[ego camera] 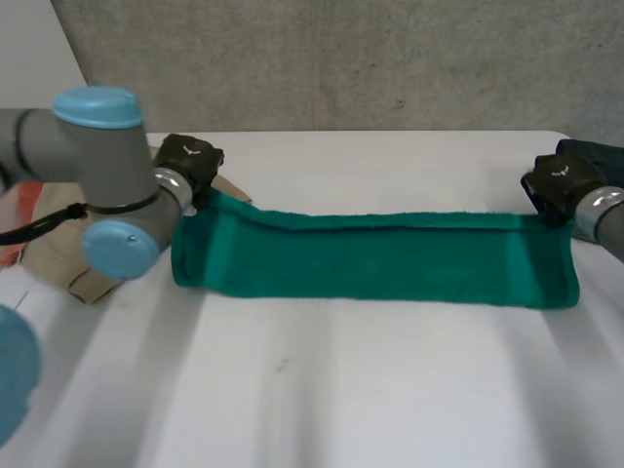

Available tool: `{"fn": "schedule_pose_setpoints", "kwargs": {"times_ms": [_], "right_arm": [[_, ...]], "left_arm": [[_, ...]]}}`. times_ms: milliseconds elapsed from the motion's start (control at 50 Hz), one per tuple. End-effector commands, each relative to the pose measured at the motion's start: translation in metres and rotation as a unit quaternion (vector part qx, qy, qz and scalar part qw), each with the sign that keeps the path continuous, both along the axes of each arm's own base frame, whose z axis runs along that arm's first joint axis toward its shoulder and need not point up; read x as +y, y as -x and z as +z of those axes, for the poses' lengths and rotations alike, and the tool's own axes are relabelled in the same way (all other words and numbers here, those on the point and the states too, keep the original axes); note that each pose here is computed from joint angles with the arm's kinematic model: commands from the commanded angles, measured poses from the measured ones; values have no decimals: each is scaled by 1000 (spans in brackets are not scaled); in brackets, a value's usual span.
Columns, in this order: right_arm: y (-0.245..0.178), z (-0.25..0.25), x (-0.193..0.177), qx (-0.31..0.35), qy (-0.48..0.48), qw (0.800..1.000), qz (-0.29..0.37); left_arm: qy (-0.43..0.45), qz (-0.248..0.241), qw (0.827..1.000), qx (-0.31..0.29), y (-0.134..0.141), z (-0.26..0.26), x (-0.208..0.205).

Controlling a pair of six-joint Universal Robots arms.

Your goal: Fold the laundry.

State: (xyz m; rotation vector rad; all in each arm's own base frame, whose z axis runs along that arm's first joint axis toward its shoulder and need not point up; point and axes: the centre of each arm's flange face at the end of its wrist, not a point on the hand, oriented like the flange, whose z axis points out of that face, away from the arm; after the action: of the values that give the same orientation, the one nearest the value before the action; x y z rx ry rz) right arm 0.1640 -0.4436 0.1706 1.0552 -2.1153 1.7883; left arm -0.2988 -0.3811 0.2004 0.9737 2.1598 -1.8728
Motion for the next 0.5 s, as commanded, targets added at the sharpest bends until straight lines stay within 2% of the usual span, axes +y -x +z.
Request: {"fn": "schedule_pose_setpoints", "kwargs": {"times_ms": [20, 100, 160, 260, 400, 500], "right_arm": [[-23, -21, -29, -9, 82, 997, 4], [-31, -37, -41, -9, 98, 995, 6], [-41, -54, -39, 8, 83, 997, -3], [-33, -38, -40, 20, 89, 995, -46], [-17, 24, -20, -79, 80, 992, -63], [-6, 42, 11, -97, 16, 994, -44]], "left_arm": [[-7, 29, 999, -33, 9, -26, -17], [-7, 37, 998, -41, 11, -32, -21], [1, 13, 999, -35, 23, -29, -15], [53, -2, 999, -7, 28, 9, -14], [105, 13, 994, 38, 16, 61, -3], [101, -4, 994, 44, 13, 74, 20]]}}
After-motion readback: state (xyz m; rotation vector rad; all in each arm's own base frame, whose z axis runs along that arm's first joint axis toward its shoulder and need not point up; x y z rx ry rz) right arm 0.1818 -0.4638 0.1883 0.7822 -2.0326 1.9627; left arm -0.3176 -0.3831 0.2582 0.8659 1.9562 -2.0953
